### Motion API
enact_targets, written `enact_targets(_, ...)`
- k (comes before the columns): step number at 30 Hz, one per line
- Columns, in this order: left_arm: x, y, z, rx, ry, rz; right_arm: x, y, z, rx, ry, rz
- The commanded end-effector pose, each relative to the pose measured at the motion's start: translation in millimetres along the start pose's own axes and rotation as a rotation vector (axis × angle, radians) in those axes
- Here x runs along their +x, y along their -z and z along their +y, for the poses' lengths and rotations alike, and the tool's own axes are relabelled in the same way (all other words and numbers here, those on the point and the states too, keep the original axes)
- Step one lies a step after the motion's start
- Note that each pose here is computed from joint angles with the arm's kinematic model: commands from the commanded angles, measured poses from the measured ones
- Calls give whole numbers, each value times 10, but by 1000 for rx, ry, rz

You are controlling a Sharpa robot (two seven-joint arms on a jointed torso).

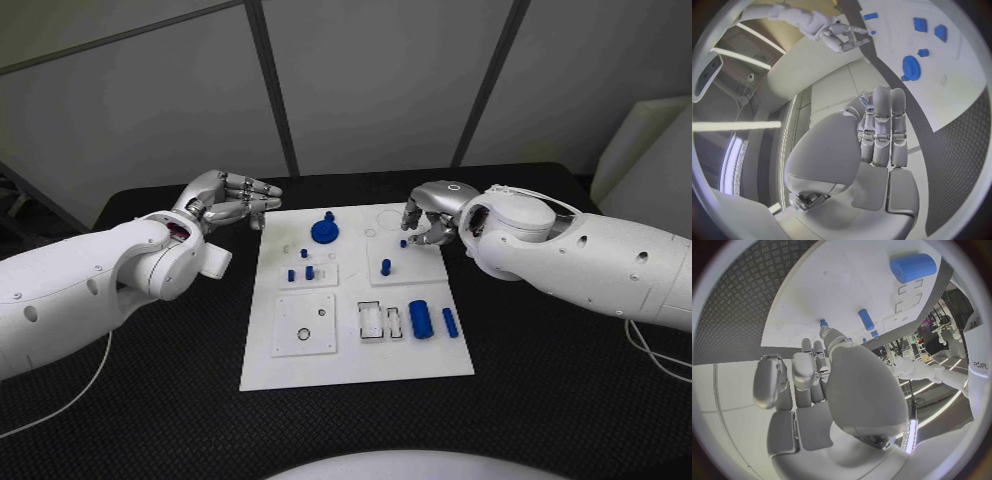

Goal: Assemble the parts on the task board

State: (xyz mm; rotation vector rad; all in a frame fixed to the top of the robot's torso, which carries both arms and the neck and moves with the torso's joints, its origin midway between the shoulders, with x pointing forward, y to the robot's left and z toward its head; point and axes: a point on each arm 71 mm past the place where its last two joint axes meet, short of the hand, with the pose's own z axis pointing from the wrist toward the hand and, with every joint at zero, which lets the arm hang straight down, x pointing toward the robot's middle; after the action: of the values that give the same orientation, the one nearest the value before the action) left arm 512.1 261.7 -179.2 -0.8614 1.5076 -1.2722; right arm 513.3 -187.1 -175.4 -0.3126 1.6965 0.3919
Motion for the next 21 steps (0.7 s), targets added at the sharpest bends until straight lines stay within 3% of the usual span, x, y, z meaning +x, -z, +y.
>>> enact_targets(1,-5,36,-60,66,262,-50,7,-15,13,3,74,7)
enact_targets(21,30,87,-74,74,320,-39,143,-61,163,-48,64,74)
